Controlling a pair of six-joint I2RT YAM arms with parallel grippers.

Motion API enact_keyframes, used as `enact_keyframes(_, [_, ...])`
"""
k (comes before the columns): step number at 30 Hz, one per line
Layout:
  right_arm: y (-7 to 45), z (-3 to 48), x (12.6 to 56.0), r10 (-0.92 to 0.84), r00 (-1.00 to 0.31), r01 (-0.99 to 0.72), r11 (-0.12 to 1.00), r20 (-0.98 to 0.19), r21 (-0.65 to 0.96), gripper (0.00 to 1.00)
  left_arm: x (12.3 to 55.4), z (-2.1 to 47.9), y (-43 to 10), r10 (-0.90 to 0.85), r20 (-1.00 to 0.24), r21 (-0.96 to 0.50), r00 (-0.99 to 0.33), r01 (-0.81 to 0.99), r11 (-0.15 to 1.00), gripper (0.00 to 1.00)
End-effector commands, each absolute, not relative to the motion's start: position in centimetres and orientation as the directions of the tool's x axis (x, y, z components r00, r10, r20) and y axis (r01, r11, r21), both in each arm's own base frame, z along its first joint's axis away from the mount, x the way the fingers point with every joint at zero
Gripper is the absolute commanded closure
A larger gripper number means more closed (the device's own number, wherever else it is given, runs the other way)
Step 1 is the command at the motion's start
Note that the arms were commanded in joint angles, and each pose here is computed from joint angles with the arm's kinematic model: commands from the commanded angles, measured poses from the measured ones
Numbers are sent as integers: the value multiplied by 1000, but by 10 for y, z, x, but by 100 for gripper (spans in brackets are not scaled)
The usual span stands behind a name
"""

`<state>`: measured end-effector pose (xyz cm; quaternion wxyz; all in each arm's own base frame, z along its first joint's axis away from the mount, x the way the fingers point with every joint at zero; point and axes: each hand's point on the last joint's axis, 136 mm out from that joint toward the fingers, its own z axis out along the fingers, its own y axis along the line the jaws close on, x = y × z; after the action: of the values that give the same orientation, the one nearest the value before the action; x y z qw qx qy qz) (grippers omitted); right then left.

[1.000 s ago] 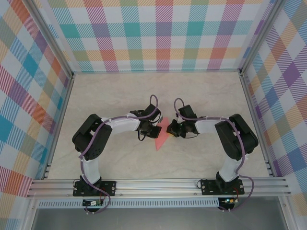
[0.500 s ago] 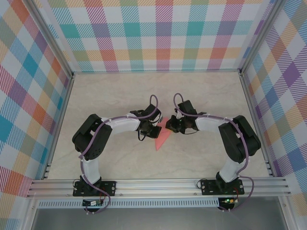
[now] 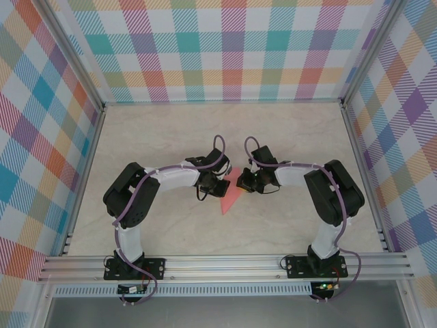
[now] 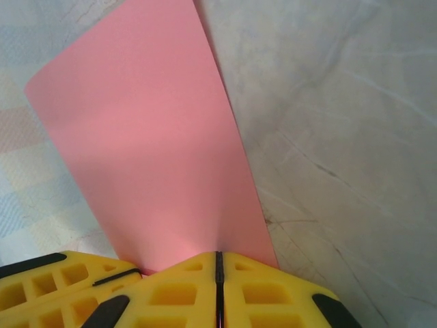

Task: Fold a paper plane with a square sheet of paper (pick it up from the middle)
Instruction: Third fold the triangle at the center of the table.

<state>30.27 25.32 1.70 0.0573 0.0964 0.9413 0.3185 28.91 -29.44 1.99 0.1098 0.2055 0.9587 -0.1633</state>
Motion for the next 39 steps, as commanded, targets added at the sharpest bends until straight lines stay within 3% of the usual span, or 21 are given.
enact_keyframes(1, [251, 37, 300, 194, -977, 101, 778, -83, 621, 90, 279, -4, -277, 384, -198, -219, -902, 422, 879, 98])
enact_keyframes(9, [284, 56, 290, 139, -990, 65, 639, -32, 766, 90, 282, -2, -279, 379, -204, -223, -903, 420, 880, 98])
enact_keyframes(23, [265, -12, 264, 168, -983, 174, 748, 70, 641, 92, 286, 12, -282, 364, -229, -228, -903, 413, 881, 94])
enact_keyframes(27, [262, -13, 262, 183, -981, 186, 758, 69, 625, 93, 293, 35, -277, 321, -271, -205, -908, 380, 902, 79])
enact_keyframes(30, [261, -14, 261, 192, -979, 194, 762, 72, 617, 93, 299, 59, -269, 264, -306, -179, -915, 327, 928, 61])
enact_keyframes(35, [262, -16, 262, 198, -977, 202, 769, 75, 607, 93, 289, 96, -275, 114, -324, -319, -939, 222, 921, 60])
enact_keyframes(39, [261, -15, 260, 198, -977, 202, 776, 73, 598, 93, 264, 109, -302, 56, -255, -543, -965, 191, 818, 69])
